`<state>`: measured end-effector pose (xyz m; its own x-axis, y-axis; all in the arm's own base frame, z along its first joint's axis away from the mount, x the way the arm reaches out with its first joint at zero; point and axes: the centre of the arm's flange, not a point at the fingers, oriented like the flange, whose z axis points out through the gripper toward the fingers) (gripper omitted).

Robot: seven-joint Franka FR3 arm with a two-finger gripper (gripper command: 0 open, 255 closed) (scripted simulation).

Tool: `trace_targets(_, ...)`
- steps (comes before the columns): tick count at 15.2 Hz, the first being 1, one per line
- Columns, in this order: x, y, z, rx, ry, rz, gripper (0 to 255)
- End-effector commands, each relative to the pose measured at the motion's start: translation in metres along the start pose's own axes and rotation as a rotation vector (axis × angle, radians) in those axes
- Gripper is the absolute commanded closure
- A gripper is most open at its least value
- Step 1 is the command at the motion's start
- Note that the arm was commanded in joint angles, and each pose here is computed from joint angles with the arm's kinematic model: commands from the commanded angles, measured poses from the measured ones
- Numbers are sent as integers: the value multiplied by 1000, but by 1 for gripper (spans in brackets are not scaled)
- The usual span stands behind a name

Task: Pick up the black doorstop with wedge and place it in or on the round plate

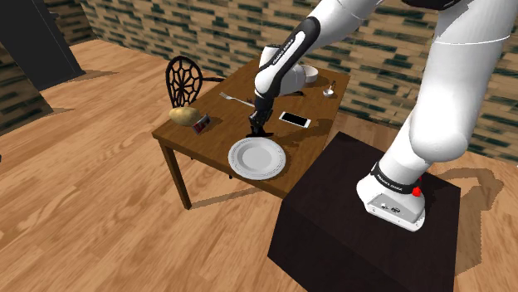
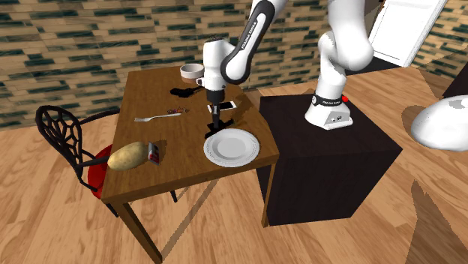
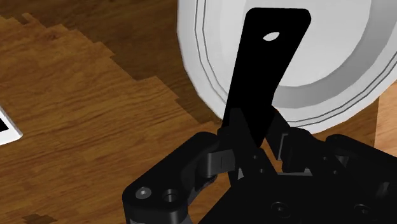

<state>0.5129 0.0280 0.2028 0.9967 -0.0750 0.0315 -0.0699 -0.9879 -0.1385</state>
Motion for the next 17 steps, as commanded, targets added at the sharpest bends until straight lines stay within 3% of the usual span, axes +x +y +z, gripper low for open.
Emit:
trace_targets(1,-19,-20,2,0,1,1,255)
trace_targets(7,-70,-69,9,0,1,1,255)
trace_targets(17,-71,-61,62,0,1,1,255)
